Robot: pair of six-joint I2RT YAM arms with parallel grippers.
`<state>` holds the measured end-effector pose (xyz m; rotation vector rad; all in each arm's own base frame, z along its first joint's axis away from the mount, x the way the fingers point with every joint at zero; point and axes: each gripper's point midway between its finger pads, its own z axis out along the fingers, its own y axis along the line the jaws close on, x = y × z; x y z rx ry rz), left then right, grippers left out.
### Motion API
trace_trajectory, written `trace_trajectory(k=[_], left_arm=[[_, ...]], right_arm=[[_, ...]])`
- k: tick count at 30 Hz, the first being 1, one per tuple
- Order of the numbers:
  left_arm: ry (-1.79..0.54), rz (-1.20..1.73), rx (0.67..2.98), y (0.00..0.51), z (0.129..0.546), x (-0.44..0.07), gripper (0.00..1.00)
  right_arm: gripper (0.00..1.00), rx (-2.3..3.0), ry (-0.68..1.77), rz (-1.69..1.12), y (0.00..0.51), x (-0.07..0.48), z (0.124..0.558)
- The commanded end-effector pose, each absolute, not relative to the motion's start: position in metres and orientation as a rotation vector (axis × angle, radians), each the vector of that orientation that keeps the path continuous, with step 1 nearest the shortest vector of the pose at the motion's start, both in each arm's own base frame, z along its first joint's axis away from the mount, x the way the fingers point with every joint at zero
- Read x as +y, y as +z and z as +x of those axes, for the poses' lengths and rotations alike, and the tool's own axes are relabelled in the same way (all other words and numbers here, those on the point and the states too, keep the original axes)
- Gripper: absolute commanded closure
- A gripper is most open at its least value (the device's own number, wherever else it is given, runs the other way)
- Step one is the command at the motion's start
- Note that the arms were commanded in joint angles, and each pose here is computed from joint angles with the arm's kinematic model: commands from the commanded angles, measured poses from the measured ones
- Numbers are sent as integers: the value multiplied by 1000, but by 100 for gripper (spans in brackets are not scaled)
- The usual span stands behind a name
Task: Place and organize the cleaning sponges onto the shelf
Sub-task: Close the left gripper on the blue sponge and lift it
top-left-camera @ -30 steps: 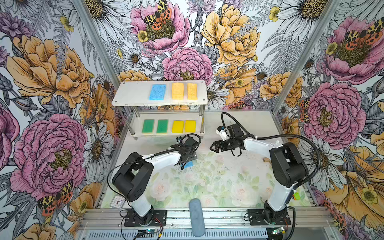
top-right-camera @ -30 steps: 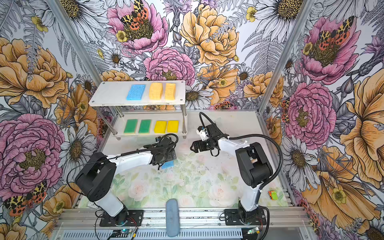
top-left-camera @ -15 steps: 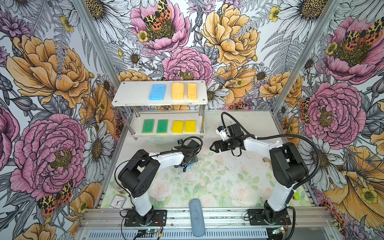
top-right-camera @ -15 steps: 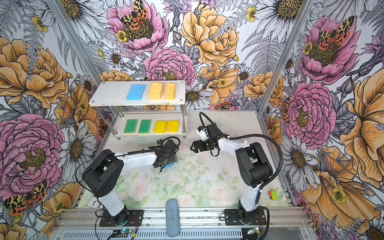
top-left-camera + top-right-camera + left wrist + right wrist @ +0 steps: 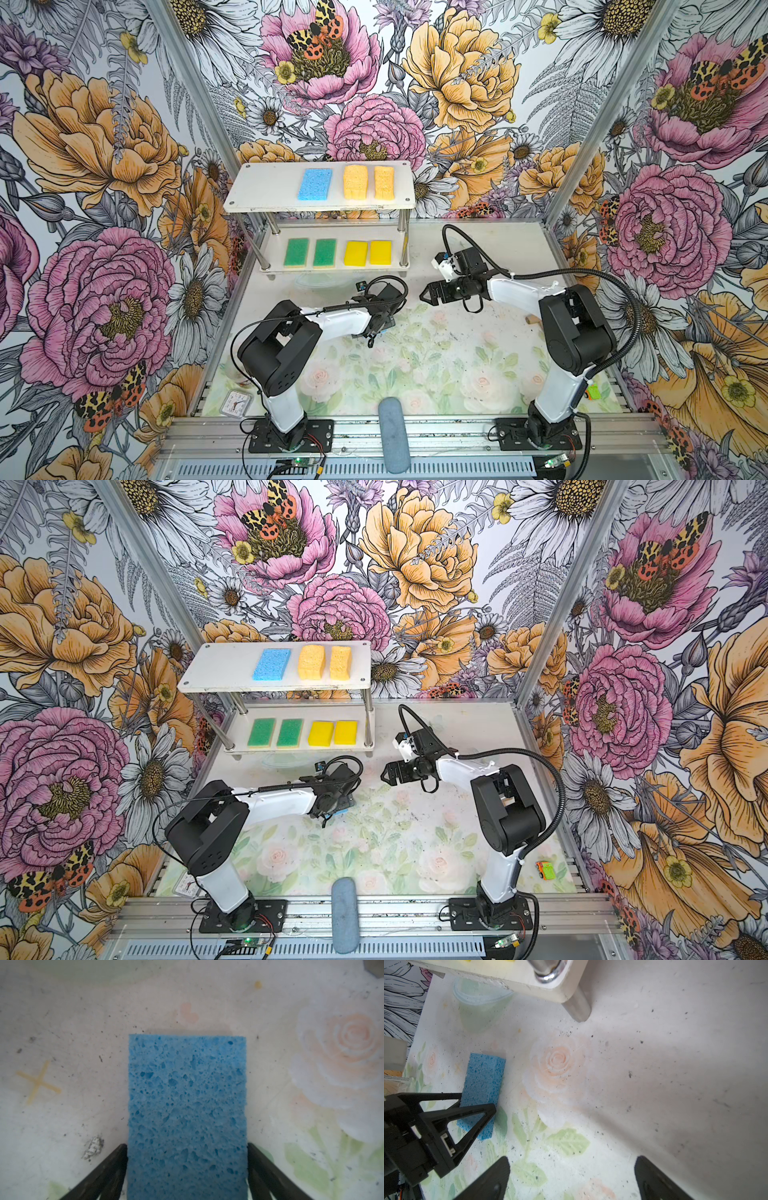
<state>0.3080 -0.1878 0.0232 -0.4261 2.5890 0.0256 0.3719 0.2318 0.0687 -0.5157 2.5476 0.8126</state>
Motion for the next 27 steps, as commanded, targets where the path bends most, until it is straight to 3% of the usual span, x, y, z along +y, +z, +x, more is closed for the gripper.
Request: trace_trajectory(k=[1, 15, 27], left_arm=[[21, -441, 2648, 7, 292, -189, 18], [29, -354, 2604, 22, 294, -192, 45], [120, -219, 2510, 59, 298, -194, 50]], right_arm=[[4, 2534, 783, -514, 69, 226, 374], [4, 2533, 782, -512, 70, 226, 374], [4, 2533, 784, -509, 70, 226, 374]])
